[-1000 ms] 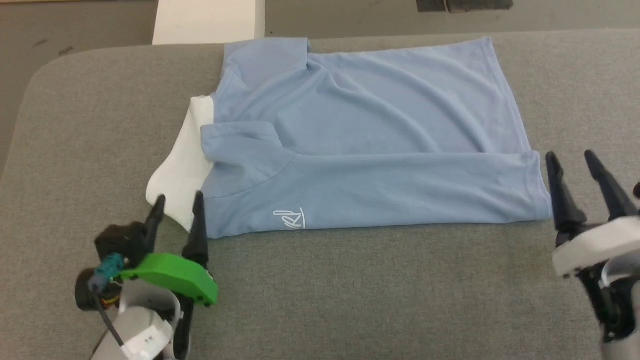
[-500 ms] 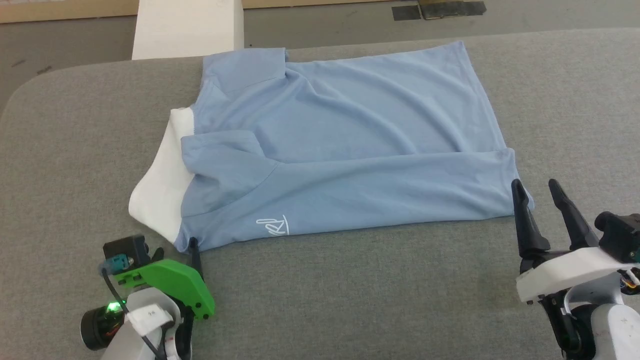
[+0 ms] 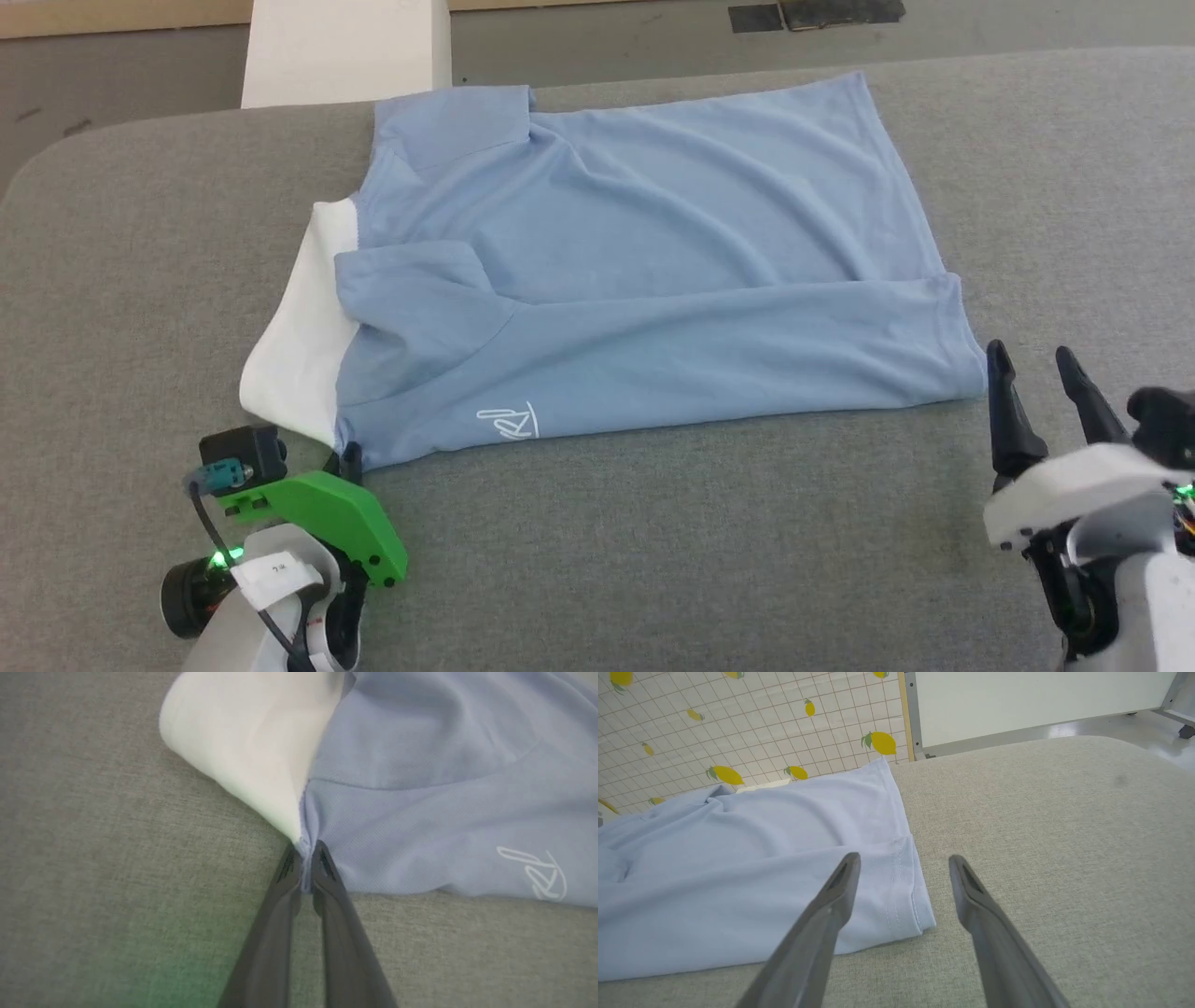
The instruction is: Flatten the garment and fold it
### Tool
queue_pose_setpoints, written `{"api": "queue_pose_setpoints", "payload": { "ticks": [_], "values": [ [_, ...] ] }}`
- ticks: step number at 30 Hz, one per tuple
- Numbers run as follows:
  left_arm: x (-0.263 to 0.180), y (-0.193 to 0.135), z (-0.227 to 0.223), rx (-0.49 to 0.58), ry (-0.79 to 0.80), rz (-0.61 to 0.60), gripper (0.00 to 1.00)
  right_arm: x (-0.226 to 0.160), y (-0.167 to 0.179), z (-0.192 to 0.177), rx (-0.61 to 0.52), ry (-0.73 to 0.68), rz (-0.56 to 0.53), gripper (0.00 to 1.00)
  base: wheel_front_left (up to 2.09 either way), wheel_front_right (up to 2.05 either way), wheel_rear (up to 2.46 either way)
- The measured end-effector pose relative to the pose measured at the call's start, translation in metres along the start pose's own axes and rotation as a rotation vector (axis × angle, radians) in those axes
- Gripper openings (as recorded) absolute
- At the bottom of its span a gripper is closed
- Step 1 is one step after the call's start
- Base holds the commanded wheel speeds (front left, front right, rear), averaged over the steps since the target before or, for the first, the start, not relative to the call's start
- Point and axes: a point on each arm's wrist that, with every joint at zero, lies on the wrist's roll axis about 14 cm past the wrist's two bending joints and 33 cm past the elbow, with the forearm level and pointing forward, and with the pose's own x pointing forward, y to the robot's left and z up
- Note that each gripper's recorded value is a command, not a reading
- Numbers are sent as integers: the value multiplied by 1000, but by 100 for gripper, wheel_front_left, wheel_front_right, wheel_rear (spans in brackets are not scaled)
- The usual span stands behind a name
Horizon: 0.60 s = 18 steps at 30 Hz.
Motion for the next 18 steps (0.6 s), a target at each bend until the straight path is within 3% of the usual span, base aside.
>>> {"api": "queue_pose_setpoints", "payload": {
  "ticks": [12,13,14,15,16,18],
  "values": [
    [3,-1,0,5,-10,-13,0,29,-15,-75,-14,587,-89,100,0,0,0],
    [4,-1,0,6,-11,-16,0,29,-16,-77,-21,619,-93,78,0,0,0],
    [4,-1,0,6,-11,-16,0,30,-15,-79,-37,660,-95,43,0,0,0],
    [4,0,0,6,-10,-17,0,30,-14,-79,-48,691,-96,25,0,0,0],
    [4,0,0,7,-9,-17,0,31,-13,-79,-51,710,-94,0,0,0,0],
    [4,0,0,9,-17,-17,0,30,-11,-79,-57,745,-91,0,0,0,0]
  ]
}}
